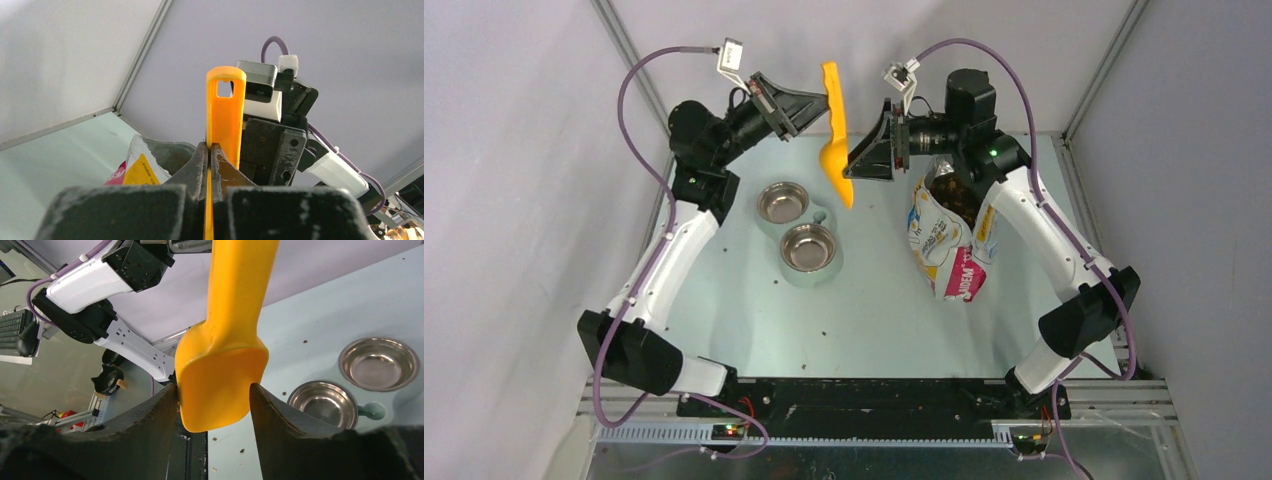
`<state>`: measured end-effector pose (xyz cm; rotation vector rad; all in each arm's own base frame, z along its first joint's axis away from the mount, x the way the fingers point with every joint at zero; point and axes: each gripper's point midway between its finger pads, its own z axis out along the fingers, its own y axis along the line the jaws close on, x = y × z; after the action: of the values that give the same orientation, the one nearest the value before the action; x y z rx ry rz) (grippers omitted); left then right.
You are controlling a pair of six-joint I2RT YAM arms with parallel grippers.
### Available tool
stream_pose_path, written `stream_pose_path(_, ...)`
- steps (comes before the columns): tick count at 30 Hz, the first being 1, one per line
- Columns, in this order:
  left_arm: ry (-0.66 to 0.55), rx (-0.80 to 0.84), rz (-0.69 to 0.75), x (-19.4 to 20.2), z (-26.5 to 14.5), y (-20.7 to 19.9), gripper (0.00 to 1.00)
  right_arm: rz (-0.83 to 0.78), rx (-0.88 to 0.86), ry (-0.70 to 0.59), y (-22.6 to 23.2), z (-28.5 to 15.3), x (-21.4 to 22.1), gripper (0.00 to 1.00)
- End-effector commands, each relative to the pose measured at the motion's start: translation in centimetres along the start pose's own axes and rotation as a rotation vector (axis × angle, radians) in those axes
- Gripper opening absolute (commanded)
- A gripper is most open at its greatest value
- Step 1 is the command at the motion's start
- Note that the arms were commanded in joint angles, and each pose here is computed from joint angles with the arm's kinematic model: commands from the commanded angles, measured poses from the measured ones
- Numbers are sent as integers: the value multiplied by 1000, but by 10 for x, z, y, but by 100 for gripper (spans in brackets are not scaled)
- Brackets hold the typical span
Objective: Serve the pet food
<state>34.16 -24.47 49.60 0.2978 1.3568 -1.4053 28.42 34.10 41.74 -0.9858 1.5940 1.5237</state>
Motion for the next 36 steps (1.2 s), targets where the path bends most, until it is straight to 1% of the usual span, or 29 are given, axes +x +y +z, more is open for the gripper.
stream_pose_path(1,-64,38,38,-24,3,-17,0,-65,-29,-27,14,1,-16,56)
stream_pose_path(11,-72,32,32,-23,2,-16,0,-105,-34,-13,22,9,-13,45)
stream_pose_path(12,-71,32,34,-23,1,-16,0,-115,-36,-14,23,9,-14,38)
stream_pose_path(13,-71,32,37,-23,1,-16,0,-121,-36,-14,23,10,-14,33)
stream_pose_path(14,-68,29,36,-21,0,-15,0,-126,-29,-17,23,10,-15,22)
stream_pose_path(15,-67,28,41,-20,0,-15,0,-130,-22,-16,22,10,-15,16)
stream_pose_path(16,-62,21,38,-18,-1,-13,0,-137,-2,-23,20,9,-17,4)
stream_pose_path(17,-64,14,46,-18,-2,-12,0,-146,11,-19,18,9,-16,1)
stream_pose_path(19,-40,-29,38,-11,-5,-2,15,-176,62,-20,12,5,-17,0)
stream_pose_path(20,-28,-44,36,-7,-7,3,34,-173,105,-17,8,1,-16,0)
stream_pose_path(21,-9,-73,49,-4,-11,9,43,-204,135,-17,5,-2,-18,0)
stream_pose_path(22,8,-94,58,1,-15,15,56,-201,205,-12,-2,-9,-17,0)
stream_pose_path(23,42,-142,81,7,-23,26,60,-237,246,-9,-7,-14,-19,0)
stream_pose_path(24,56,-175,93,7,-30,34,68,-242,329,-10,-14,-23,-20,0)
stream_pose_path(25,94,-213,111,15,-39,41,71,-273,371,-1,-19,-29,-19,0)
stream_pose_path(26,114,-225,126,18,-47,46,78,-295,444,8,-22,-38,-19,0)
stream_pose_path(27,162,-242,154,28,-56,49,80,-366,484,39,-29,-44,-16,0)
stream_pose_path(28,199,-230,168,34,-61,47,83,-387,494,75,-24,-49,-8,0)
stream_pose_path(29,247,-228,215,40,-69,44,86,-459,521,116,-30,-55,-4,0)
stream_pose_path(30,280,-199,228,45,-73,38,87,-478,526,156,-28,-59,5,0)
stream_pose_path(31,313,-194,252,49,-78,32,88,-541,552,192,-31,-65,9,0)
stream_pose_path(33,354,-185,253,53,-84,25,89,-593,613,248,-39,-76,17,0)
stream_pose_path(36,348,-193,223,52,-88,17,90,-653,667,310,-46,-81,24,0)
